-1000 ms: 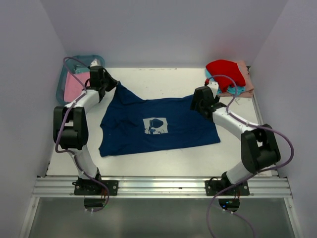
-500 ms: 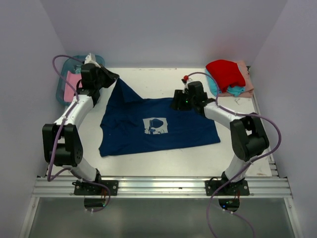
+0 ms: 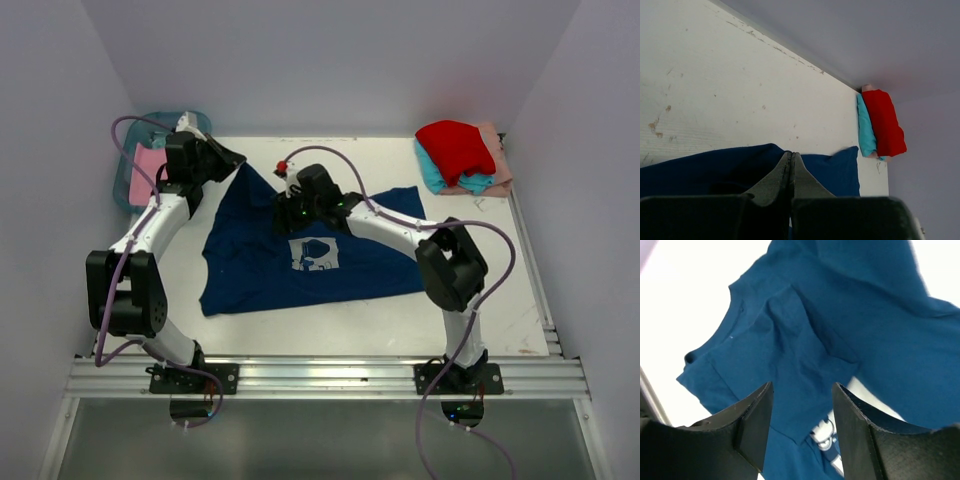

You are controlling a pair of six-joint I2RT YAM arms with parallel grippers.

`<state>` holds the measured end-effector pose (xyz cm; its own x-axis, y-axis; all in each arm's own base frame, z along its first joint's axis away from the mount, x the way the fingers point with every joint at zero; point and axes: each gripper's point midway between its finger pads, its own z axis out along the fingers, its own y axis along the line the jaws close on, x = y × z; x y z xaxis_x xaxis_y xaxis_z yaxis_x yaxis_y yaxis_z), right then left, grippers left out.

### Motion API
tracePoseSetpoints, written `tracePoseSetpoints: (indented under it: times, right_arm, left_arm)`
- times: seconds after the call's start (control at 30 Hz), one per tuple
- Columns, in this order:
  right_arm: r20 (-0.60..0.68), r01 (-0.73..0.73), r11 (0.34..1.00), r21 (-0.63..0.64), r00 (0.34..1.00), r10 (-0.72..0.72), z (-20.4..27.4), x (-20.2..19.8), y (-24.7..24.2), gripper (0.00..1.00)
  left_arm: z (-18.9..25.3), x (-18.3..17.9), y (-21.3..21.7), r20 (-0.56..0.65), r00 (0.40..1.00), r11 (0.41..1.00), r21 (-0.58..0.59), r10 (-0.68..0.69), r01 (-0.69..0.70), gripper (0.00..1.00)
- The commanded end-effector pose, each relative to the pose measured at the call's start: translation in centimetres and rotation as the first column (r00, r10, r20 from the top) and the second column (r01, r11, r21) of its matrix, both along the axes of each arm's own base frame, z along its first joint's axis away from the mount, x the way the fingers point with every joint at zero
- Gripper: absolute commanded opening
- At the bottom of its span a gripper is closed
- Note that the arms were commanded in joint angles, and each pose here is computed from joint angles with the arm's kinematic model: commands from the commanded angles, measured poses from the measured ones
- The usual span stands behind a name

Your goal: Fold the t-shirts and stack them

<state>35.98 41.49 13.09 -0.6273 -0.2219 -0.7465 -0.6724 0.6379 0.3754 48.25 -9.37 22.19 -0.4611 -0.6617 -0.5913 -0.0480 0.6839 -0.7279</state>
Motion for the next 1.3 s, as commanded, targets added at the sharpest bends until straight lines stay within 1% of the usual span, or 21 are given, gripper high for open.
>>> tracePoseSetpoints:
  times: [0.0,0.03,0.1,0.13,0.23,0.27,0.3,0.37,0.4,0.43,0.5,0.57,0.67,0.7,0.77,0.8,0.83,0.97,1.1,1.17,1.27]
  right_arm:
    - [0.081,0.029,0.995,-0.091,0.996,-0.022,-0.5,1.2,1.4,0.54]
    - [0.083,0.03,0.992,-0.121,0.996,-0.02,-1.1,0.7,1.9,0.54]
    - [0.132,0.072,0.984,-0.163,0.99,-0.05,-1.7,1.7,2.2,0.53]
    - [0.152,0.075,0.981,-0.176,0.987,-0.048,-1.8,1.4,2.7,0.53]
    - [0.255,0.137,0.962,-0.236,0.964,-0.075,-2.4,2.8,2.8,0.52]
    - [0.276,0.139,0.955,-0.264,0.959,-0.064,-2.9,2.9,2.9,0.52]
    - [0.335,0.161,0.94,-0.302,0.941,-0.053,-2.7,3.6,2.7,0.53]
    - [0.361,0.163,0.916,-0.368,0.932,-0.021,-4.2,3.3,2.9,0.54]
    - [0.414,0.15,0.897,-0.416,0.909,0.04,-4.4,3.1,3.1,0.55]
    - [0.439,0.172,0.881,-0.44,0.897,0.044,-4.6,3.4,2.8,0.55]
    - [0.472,0.176,0.866,-0.468,0.878,0.077,-5.2,3.5,2.8,0.57]
    - [0.504,0.207,0.851,-0.483,0.86,0.077,-5.5,4.0,2.5,0.58]
    - [0.566,0.235,0.836,-0.497,0.817,0.106,-5.3,4.8,2.7,0.61]
    - [0.609,0.242,0.839,-0.488,0.783,0.128,-4.6,5.2,3.2,0.62]
    - [0.653,0.252,0.845,-0.471,0.744,0.142,-3.9,5.7,3.6,0.64]
    - [0.694,0.253,0.86,-0.444,0.704,0.151,-3.0,6.0,4.0,0.68]
    - [0.71,0.252,0.867,-0.43,0.688,0.152,-2.5,6.1,4.3,0.7]
    - [0.733,0.203,0.902,-0.381,0.661,0.161,-1.7,6.4,6.1,0.74]
    - [0.79,0.169,0.957,-0.237,0.607,0.089,0.7,5.8,7.1,0.75]
    - [0.792,0.164,0.965,-0.202,0.608,0.062,1.1,5.5,7.2,0.75]
    - [0.78,0.158,0.965,-0.207,0.623,0.065,0.2,5.9,7.6,0.76]
  left_arm:
    - [2.2,-0.3,-0.7,0.061,0.998,0.999,-0.022,-0.031,0.032,0.0]
    - [2.3,-0.3,-0.7,0.065,0.997,0.999,-0.024,-0.032,0.033,0.0]
    - [2.4,-0.3,-0.7,0.066,0.997,0.999,-0.02,-0.031,0.033,0.0]
    - [2.3,-0.4,-0.7,0.063,0.998,0.999,-0.02,-0.031,0.033,0.0]
    - [2.1,-0.3,-0.8,0.059,0.998,0.999,-0.02,-0.038,0.039,0.0]
    - [2.2,-0.3,-0.9,0.061,0.997,0.999,-0.02,-0.042,0.044,0.0]
    - [2.3,-0.3,-0.9,0.061,0.997,0.999,-0.019,-0.044,0.046,0.0]
    - [2.4,-0.1,-0.8,0.062,0.997,0.999,-0.015,-0.044,0.045,0.0]
    - [2.4,-0.1,-0.8,0.061,0.997,0.999,-0.015,-0.043,0.044,0.0]
    - [2.3,0.0,-0.8,0.058,0.997,0.999,-0.014,-0.045,0.046,0.0]
    - [2.3,0.1,-0.9,0.058,0.997,0.999,-0.012,-0.047,0.048,0.0]
    - [2.3,0.2,-0.9,0.056,0.997,0.999,-0.013,-0.052,0.052,0.0]
    - [2.1,0.3,-1.0,0.053,0.997,0.998,-0.014,-0.056,0.057,0.0]
    - [1.9,0.2,-1.0,0.047,0.997,0.998,-0.014,-0.055,0.055,0.0]
    - [1.8,0.3,-1.0,0.044,0.997,0.998,-0.011,-0.058,0.058,0.0]
    - [1.8,0.3,-1.0,0.044,0.997,0.998,-0.009,-0.057,0.057,0.0]
    - [1.7,0.2,-0.9,0.04,0.998,0.998,-0.007,-0.056,0.056,0.0]
    - [1.3,0.3,-0.7,0.032,0.998,0.999,-0.004,-0.049,0.049,0.0]
    - [1.0,0.3,-0.6,0.029,0.998,0.999,-0.003,-0.048,0.048,0.0]
    - [0.9,0.2,-0.6,0.025,0.998,0.999,-0.003,-0.05,0.05,0.0]
    - [0.7,0.3,-0.5,0.025,0.999,0.999,-0.009,-0.047,0.048,0.0]
